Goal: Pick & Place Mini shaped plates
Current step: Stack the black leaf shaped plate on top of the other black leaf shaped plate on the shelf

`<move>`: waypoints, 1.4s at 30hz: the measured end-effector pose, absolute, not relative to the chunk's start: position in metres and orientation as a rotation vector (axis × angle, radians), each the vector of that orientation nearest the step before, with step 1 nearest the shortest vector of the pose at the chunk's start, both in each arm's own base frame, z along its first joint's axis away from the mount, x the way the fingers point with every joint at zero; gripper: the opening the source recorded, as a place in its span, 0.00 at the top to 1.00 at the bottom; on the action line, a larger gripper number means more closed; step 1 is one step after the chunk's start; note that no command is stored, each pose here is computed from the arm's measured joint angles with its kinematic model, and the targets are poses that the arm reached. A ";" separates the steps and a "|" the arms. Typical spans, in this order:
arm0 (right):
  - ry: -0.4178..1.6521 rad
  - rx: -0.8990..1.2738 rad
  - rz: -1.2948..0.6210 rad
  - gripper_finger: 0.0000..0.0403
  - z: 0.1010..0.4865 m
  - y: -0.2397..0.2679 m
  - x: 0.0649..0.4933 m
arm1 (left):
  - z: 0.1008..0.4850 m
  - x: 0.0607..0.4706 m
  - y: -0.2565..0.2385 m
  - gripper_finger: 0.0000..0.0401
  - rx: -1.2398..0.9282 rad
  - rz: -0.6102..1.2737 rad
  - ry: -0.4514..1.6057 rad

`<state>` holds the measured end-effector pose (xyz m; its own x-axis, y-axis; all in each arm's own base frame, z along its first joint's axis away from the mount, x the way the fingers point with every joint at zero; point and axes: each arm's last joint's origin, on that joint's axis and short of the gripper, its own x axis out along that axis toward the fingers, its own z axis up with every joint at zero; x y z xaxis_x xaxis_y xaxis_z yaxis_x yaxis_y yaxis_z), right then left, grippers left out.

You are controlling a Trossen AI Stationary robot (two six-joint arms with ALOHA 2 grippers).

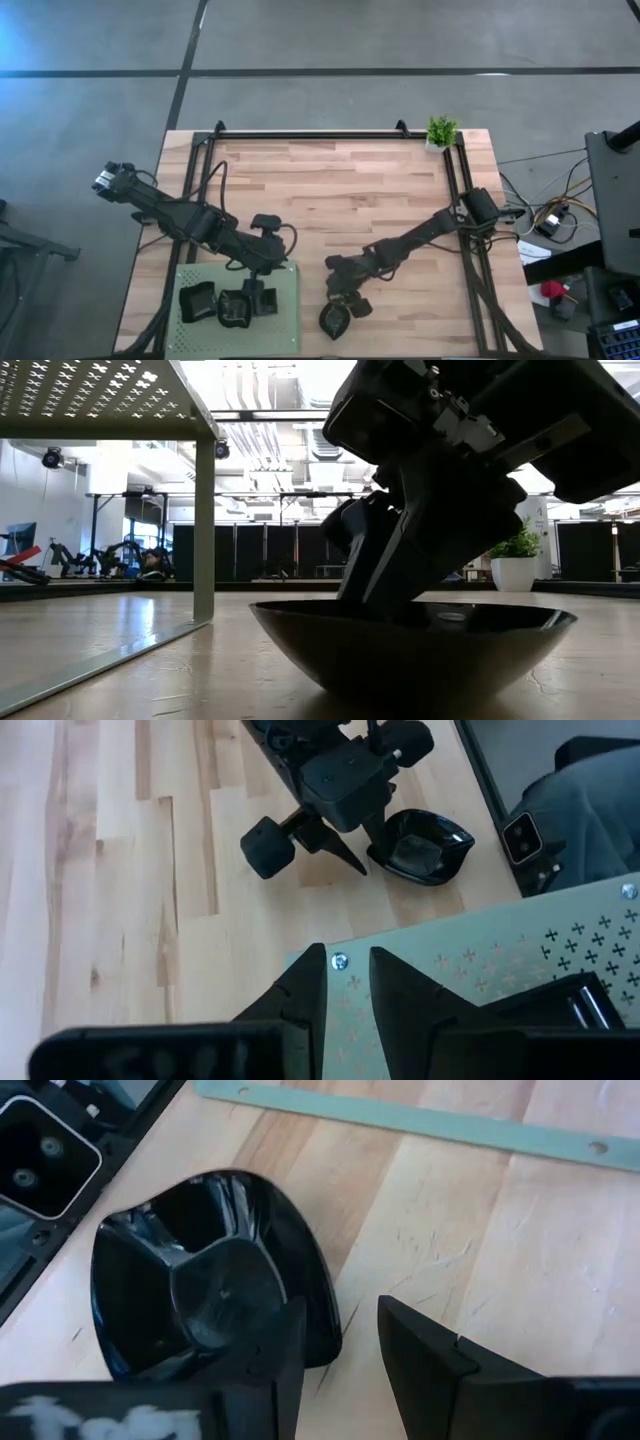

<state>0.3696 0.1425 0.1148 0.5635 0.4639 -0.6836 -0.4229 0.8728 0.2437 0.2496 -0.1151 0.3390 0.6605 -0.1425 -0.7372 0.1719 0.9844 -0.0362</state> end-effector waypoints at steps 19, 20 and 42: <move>0.837 0.055 0.521 0.96 0.113 0.142 0.368 | 0.339 0.250 -0.115 0.82 0.072 -0.193 0.827; 0.835 0.055 0.521 0.97 0.113 0.142 0.368 | 0.339 0.250 -0.115 0.82 0.072 -0.193 0.827; 0.594 -0.167 0.077 0.98 0.285 0.100 0.295 | 0.351 0.262 -0.118 0.82 0.121 -0.147 0.626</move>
<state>0.2946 0.1000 0.2848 0.8266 0.0241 -0.5623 -0.1199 0.9837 -0.1341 0.2617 -0.1177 0.3513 0.8005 -0.1004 -0.5909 0.1737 0.9824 0.0685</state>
